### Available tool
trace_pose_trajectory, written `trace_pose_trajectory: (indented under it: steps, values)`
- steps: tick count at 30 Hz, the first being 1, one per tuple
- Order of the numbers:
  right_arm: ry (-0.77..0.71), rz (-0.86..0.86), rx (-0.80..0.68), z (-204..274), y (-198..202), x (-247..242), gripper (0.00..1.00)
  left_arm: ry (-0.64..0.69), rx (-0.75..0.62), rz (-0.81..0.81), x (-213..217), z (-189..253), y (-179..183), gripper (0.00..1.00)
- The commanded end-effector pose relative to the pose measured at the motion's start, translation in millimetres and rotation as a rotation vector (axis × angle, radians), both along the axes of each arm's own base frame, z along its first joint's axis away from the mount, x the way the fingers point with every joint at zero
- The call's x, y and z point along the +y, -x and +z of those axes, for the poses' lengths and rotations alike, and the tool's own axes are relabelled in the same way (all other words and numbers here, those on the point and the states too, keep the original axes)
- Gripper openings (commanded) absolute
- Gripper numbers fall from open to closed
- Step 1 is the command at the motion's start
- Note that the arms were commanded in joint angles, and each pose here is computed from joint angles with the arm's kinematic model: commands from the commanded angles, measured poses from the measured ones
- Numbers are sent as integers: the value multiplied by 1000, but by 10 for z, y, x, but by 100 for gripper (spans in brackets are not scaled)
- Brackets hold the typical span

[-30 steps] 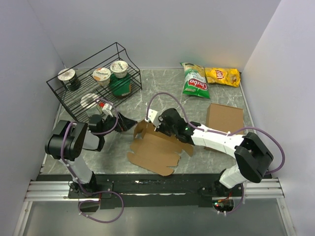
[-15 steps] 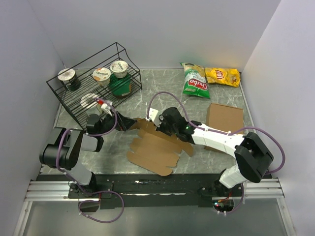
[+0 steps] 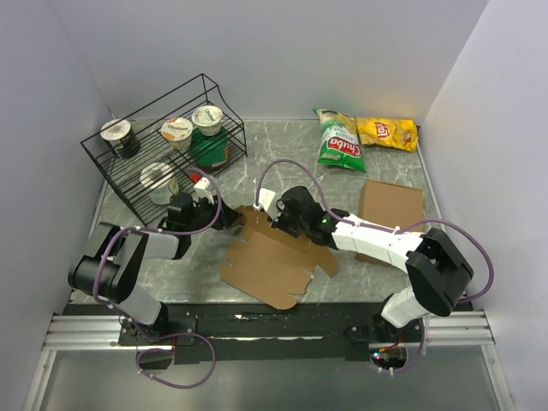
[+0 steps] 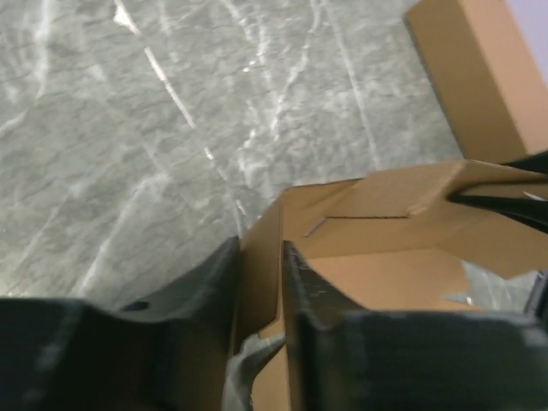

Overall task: Fold the paper box
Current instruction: Fold the paper box at the center of the board.

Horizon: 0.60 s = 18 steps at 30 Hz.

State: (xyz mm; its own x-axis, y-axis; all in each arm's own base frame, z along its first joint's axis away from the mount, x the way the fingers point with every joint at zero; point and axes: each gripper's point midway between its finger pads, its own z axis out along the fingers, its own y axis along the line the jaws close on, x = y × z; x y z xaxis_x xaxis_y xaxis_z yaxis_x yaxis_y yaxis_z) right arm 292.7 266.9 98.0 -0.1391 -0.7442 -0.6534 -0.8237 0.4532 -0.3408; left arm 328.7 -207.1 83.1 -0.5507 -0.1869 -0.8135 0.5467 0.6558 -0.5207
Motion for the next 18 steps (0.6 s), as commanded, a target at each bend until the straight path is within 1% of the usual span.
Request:
trace_pose_trajectory:
  steps: [1, 3, 4, 7, 8, 9, 14, 18]
  values:
    - [-34, -17, 3, 142, -34, 42, 27, -80, -64, 45, 25, 81, -133, 26]
    - [-50, -27, 3, 197, -28, 24, 30, -102, -70, 68, 43, 82, -157, 20]
    - [-52, -27, 11, 199, -14, 13, 31, -108, -76, 71, 41, 87, -155, 20]
    - [-91, -30, 27, 284, 21, 1, 40, -155, -99, 99, 45, 93, -164, 15]
    - [-102, -31, 31, 314, 38, -15, 45, -171, -113, 107, 47, 122, -169, 15]
    - [-117, -35, 34, 349, 46, -15, 47, -193, -128, 103, 17, 125, -155, 14]
    - [-190, -40, 42, 506, 67, -45, 50, -260, -164, 117, 20, 158, -148, 10]
    - [-279, -49, 60, 653, 21, -103, 48, -278, -196, 97, 5, 200, -131, 7]
